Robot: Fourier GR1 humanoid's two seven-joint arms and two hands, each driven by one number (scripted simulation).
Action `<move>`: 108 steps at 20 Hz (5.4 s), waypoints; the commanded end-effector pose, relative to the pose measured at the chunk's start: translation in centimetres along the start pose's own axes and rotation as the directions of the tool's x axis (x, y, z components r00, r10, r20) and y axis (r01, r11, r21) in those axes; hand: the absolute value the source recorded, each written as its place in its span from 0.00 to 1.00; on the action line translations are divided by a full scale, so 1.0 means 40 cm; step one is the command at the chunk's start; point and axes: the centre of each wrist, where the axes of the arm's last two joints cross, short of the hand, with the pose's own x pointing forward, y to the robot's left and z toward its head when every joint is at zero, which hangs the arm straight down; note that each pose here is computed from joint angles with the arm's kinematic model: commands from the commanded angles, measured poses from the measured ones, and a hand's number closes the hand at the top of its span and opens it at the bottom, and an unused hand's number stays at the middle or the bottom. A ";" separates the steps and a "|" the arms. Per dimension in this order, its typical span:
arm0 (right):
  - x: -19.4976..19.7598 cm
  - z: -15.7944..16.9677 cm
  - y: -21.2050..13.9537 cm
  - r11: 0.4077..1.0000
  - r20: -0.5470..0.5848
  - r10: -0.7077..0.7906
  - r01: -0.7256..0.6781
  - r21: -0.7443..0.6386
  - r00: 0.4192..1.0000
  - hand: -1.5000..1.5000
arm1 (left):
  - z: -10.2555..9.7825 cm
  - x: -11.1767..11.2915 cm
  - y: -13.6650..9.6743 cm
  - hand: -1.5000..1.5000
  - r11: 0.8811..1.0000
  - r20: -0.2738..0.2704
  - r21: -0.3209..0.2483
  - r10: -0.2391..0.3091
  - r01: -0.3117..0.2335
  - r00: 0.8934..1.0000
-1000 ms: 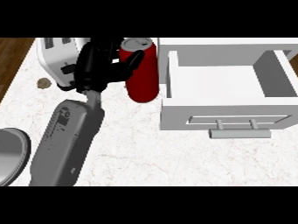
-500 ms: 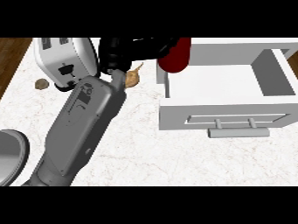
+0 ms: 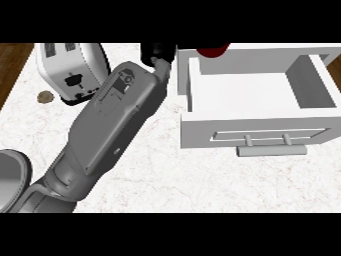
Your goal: Pick up the can, place it into the drawer and close the drawer
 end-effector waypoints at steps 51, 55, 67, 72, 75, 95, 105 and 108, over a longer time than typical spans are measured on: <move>0.094 -0.064 0.040 0.965 0.185 0.238 -0.254 0.068 0.954 0.00 | -0.029 -0.113 -0.093 0.00 0.986 -0.064 0.117 -0.109 0.116 0.992; 0.111 -0.076 0.076 0.940 0.266 0.276 -0.317 0.129 0.924 0.00 | -0.025 -0.116 -0.093 0.00 0.988 -0.023 0.123 -0.088 0.090 0.996; 0.111 -0.175 0.206 0.820 0.396 0.472 -0.557 0.131 0.788 0.00 | -0.033 -0.051 -0.139 0.00 0.990 0.008 0.126 -0.059 0.057 0.998; 0.063 -0.265 0.274 0.721 0.403 0.587 -0.680 0.133 0.702 0.00 | -0.036 -0.058 -0.130 0.00 0.988 -0.005 0.140 -0.071 0.071 0.997; 0.038 -0.327 0.348 0.697 0.421 0.621 -0.711 0.089 0.661 0.00 | -0.032 -0.050 -0.140 0.00 0.990 -0.016 0.127 -0.061 0.062 0.998; -0.242 -0.568 0.548 0.280 0.450 0.843 -0.954 0.101 0.295 0.00 | -0.047 0.004 0.033 0.00 0.978 -0.032 0.182 -0.094 0.098 0.995; -0.369 -0.655 0.579 0.212 0.402 0.891 -0.976 0.048 0.213 0.00 | -0.041 0.033 0.126 0.00 0.967 -0.003 0.229 -0.117 0.114 0.993; -0.383 -0.680 0.565 0.189 0.385 0.905 -0.982 0.023 0.183 0.00 | -0.039 0.051 0.143 0.00 0.974 -0.020 0.198 -0.106 0.108 0.994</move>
